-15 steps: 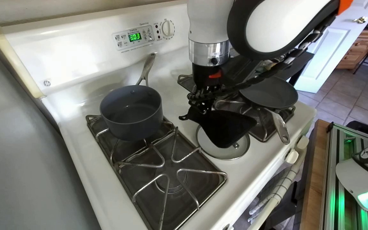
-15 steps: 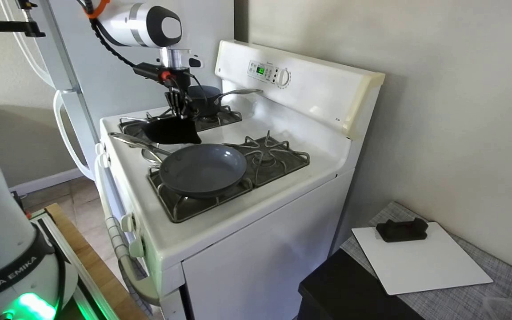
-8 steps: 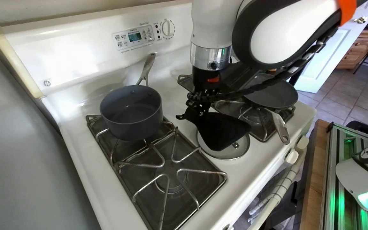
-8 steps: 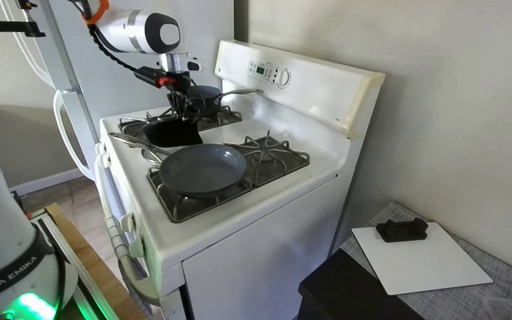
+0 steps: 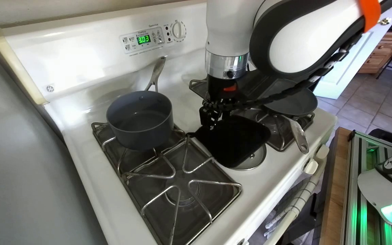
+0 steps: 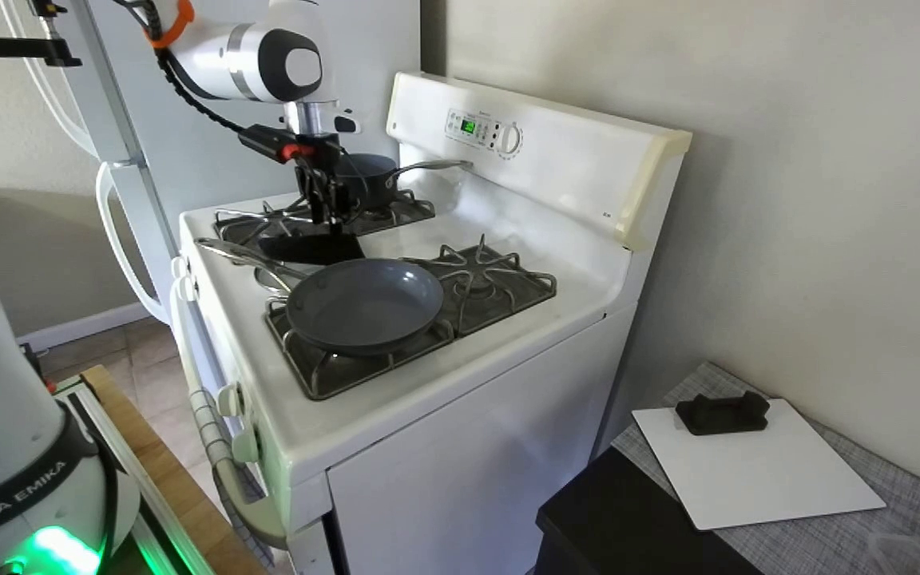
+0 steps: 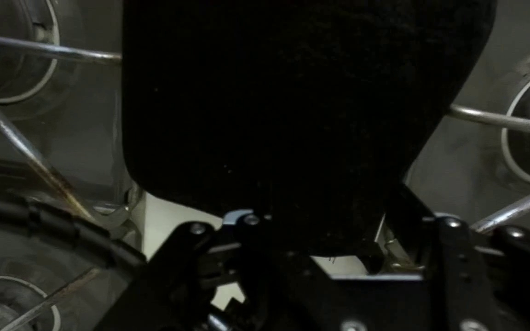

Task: Put the black item on the lid and put the lid on the pot

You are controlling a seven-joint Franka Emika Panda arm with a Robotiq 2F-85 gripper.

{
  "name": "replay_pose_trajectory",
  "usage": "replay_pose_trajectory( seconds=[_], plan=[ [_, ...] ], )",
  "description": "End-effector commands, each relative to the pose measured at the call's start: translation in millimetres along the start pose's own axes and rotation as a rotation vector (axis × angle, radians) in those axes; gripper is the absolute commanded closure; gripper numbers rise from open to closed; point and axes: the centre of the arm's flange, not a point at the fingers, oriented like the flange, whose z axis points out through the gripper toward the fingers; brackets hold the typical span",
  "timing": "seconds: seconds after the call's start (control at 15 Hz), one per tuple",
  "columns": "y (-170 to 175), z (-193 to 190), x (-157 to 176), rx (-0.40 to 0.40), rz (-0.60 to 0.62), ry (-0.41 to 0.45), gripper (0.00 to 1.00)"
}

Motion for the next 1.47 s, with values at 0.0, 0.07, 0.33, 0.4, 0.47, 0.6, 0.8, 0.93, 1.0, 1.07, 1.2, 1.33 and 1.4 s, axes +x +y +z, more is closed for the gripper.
replay_pose_trajectory(
  seconds=[0.0, 0.07, 0.33, 0.4, 0.47, 0.6, 0.8, 0.93, 1.0, 1.07, 1.2, 1.33, 1.4],
  plan=[
    [3, -1, -13, -0.001, -0.009, -0.009, 0.04],
    [4, -1, -15, -0.002, -0.014, -0.019, 0.0],
    [8, 2, -24, -0.02, -0.036, -0.074, 0.0],
    [9, 3, -27, -0.026, -0.043, -0.095, 0.0],
    [10, 4, -29, -0.032, -0.048, -0.116, 0.0],
    [12, 5, -35, -0.042, -0.057, -0.153, 0.0],
    [14, 5, -39, -0.044, -0.062, -0.198, 0.06],
    [13, 7, -39, -0.039, -0.061, -0.209, 0.23],
    [12, 9, -38, -0.037, -0.058, -0.21, 0.29],
    [12, 11, -37, -0.034, -0.055, -0.208, 0.32],
    [11, 13, -35, -0.031, -0.051, -0.203, 0.11],
    [10, 15, -34, -0.023, -0.052, -0.205, 0.01],
    [9, 17, -34, -0.021, -0.048, -0.206, 0.0]
  ],
)
